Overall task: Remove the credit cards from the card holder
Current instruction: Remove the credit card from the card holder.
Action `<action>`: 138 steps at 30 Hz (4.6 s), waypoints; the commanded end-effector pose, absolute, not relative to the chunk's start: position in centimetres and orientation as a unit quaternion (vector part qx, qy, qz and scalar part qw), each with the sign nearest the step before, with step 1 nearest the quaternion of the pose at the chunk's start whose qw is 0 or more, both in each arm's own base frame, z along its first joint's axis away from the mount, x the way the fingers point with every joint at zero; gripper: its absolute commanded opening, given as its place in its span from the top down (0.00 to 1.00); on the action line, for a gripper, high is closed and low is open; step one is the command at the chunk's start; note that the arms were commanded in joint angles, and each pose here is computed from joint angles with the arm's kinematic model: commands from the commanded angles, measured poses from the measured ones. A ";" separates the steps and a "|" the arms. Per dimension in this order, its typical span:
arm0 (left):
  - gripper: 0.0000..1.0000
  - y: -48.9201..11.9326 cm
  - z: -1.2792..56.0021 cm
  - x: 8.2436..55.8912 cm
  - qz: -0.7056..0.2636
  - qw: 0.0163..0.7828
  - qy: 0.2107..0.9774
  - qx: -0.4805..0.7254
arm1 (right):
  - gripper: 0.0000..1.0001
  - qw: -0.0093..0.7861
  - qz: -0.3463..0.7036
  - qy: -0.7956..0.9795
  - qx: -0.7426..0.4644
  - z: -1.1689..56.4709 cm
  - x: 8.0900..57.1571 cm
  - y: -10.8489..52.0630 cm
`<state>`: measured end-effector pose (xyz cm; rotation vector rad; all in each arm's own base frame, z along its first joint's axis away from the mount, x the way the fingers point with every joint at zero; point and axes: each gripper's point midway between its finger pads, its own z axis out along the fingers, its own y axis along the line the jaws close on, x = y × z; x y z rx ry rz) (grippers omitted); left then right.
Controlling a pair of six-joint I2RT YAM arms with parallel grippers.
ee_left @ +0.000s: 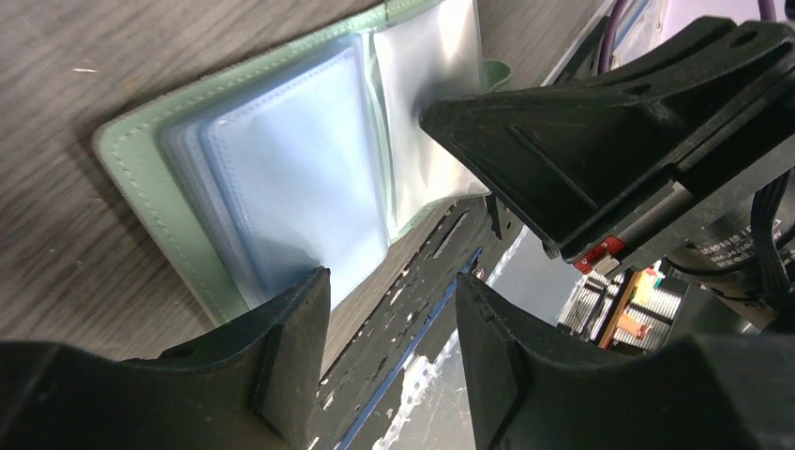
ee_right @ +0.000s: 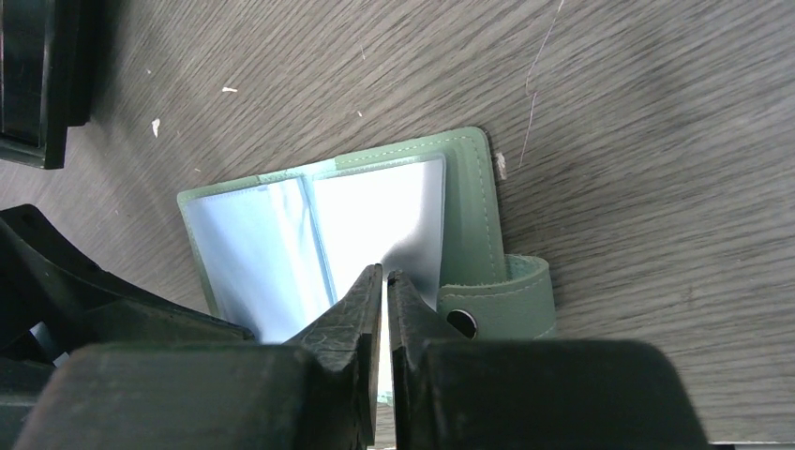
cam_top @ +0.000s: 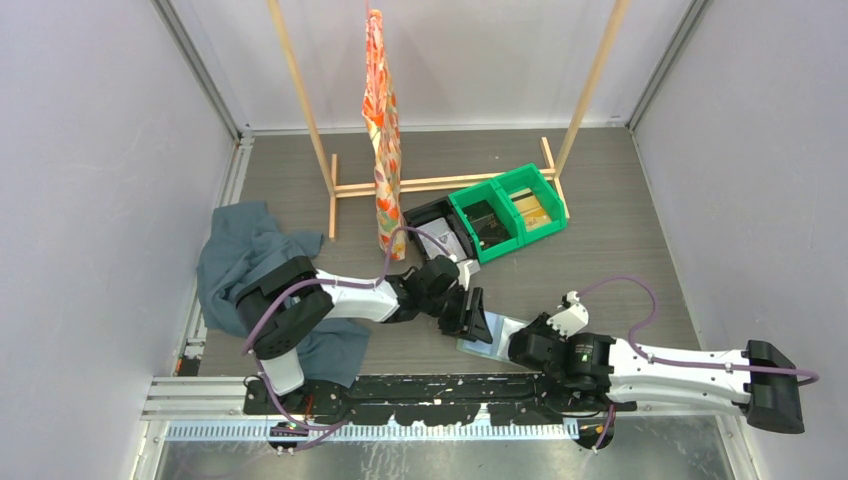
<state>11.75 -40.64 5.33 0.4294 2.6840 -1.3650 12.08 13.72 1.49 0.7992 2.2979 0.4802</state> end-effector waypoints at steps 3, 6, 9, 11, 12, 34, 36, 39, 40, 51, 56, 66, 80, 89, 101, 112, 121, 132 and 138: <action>0.46 -40.4 5.6 13.7 -0.454 0.071 0.880 0.120 | 0.86 0.332 0.167 0.878 0.301 1.5 12.2 13.4; 0.47 -40.2 5.3 13.9 -0.451 0.069 0.881 0.120 | 0.84 0.335 0.166 0.878 0.298 1.8 12.3 13.5; 0.47 -40.0 5.1 14.0 -0.450 0.068 0.882 0.118 | 0.83 0.344 0.169 0.876 0.292 2.4 12.7 13.9; 0.47 -39.9 4.9 14.0 -0.449 0.066 0.883 0.116 | 0.81 0.350 0.171 0.875 0.286 2.8 13.0 14.2; 0.47 -39.9 4.8 14.0 -0.448 0.065 0.884 0.115 | 0.80 0.352 0.173 0.874 0.285 2.9 13.1 14.4; 0.48 -39.7 5.6 14.6 -0.435 0.082 0.888 0.122 | 0.74 0.369 0.196 0.860 0.292 4.2 13.8 14.7; 0.49 -39.2 5.7 14.9 -0.423 0.095 0.893 0.122 | 0.74 0.369 0.199 0.859 0.293 4.4 13.8 14.7; 0.48 -38.4 5.9 15.4 -0.409 0.113 0.898 0.117 | 0.74 0.370 0.200 0.859 0.292 4.5 13.8 14.7; 0.48 -38.2 5.8 15.4 -0.406 0.115 0.899 0.117 | 0.74 0.369 0.200 0.859 0.292 4.5 13.8 14.7; 0.49 -39.5 4.4 14.6 -0.433 0.070 0.892 0.112 | 0.74 0.364 0.199 0.862 0.291 4.3 13.7 15.0; 0.49 -39.8 5.1 14.6 -0.443 0.072 0.886 0.115 | 0.74 0.363 0.198 0.863 0.290 4.3 13.6 14.9; 0.49 -40.4 5.8 14.3 -0.457 0.070 0.878 0.125 | 0.74 0.362 0.197 0.864 0.288 4.2 13.6 15.0; 0.50 -40.8 6.6 13.8 -0.467 0.068 0.872 0.131 | 0.74 0.361 0.195 0.866 0.286 4.4 13.6 15.0; 0.50 -40.9 6.9 13.8 -0.469 0.070 0.870 0.133 | 0.74 0.364 0.200 0.867 0.274 5.1 13.8 15.7; 0.51 -40.5 6.9 13.7 -0.466 0.075 0.871 0.134 | 0.74 0.361 0.194 0.879 0.244 5.3 14.0 17.9; 0.51 -40.2 6.8 13.7 -0.460 0.077 0.874 0.137 | 0.74 0.354 0.191 0.882 0.244 4.7 13.9 18.1; 0.51 -39.9 7.1 13.6 -0.457 0.082 0.875 0.140 | 0.74 0.366 0.187 0.872 0.266 5.2 13.8 15.7; 0.51 -39.8 7.0 13.7 -0.456 0.083 0.875 0.138 | 0.74 0.369 0.191 0.868 0.272 5.4 13.6 14.8; 0.51 -39.8 7.1 13.7 -0.456 0.084 0.875 0.137 | 0.72 0.355 0.183 0.879 0.261 4.3 13.4 15.9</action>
